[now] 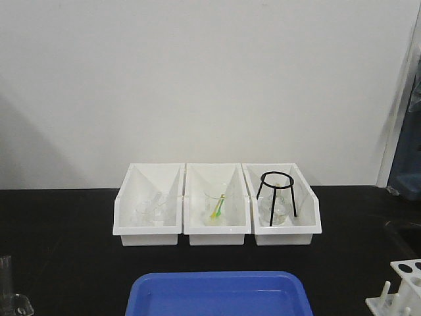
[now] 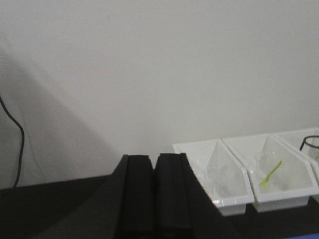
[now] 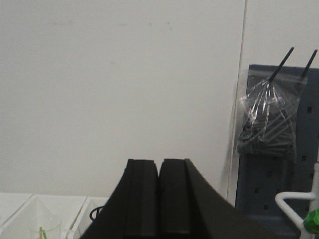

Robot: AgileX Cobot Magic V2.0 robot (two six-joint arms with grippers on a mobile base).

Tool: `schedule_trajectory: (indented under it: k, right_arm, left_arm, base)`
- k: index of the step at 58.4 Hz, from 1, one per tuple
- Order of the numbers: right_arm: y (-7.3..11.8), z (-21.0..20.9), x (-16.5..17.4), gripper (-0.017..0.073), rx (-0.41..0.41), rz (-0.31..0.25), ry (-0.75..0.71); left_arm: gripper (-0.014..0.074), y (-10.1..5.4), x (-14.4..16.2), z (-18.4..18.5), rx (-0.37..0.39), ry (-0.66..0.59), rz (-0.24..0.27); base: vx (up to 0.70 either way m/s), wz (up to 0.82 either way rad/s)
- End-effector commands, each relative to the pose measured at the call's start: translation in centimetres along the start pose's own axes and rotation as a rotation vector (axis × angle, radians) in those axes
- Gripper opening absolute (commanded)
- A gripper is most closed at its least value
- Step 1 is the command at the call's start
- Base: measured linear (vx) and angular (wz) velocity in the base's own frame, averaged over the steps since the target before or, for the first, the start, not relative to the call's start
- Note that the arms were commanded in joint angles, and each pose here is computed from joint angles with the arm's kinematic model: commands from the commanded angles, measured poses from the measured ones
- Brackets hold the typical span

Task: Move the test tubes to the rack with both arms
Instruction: 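Lower the open left gripper around the glass test tube in the beaker, then close the left gripper on the test tube and lift it out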

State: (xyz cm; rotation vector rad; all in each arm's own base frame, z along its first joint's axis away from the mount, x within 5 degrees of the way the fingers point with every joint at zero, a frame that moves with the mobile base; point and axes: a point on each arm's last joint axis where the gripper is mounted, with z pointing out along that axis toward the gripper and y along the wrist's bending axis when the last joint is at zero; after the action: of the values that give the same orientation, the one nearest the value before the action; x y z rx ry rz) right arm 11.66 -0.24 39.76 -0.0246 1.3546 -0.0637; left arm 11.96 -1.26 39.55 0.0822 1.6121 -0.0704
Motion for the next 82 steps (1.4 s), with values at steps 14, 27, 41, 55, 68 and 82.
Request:
schedule_trajectory:
  k: [14, 27, 41, 55, 68, 82]
  right_arm:
    - [0.1, 3.1, 0.5, -0.0006, -0.012, -0.005, 0.01]
    - [0.1, 3.1, 0.6, -0.0004, -0.011, -0.006, 0.022]
    - [0.1, 3.1, 0.7, -0.0004, -0.009, -0.006, 0.043]
    - [0.1, 3.1, 1.0, -0.0004, -0.007, -0.006, 0.073]
    - [0.0, 3.0, 1.6, -0.0004, -0.003, -0.007, 0.139]
    - [0.0, 2.9, 2.1, -0.0004, 0.0, -0.016, 0.189]
  left_arm:
    - [0.0036, -0.4, 0.2, 4.2, 0.017, 0.053, 0.0]
    - [0.029, -0.4, 1.1, 5.5, 0.015, 0.124, -0.009]
    - [0.0579, -0.4, 4.1, 7.4, -0.015, 0.316, -0.126]
    - [0.0596, -0.5, 7.9, 11.3, -0.039, 0.421, -0.169]
    - [0.0594, 0.6, 10.2, 16.0, -0.105, 0.484, -0.243]
    - [0.0594, 1.3, 11.7, 18.2, -0.127, 0.538, -0.209]
  base:
    - [0.0, 0.0]
    - [0.0, 0.0]
    - [0.0, 0.0]
    - [0.0, 0.0]
    - [0.0, 0.0]
    - [0.0, 0.0]
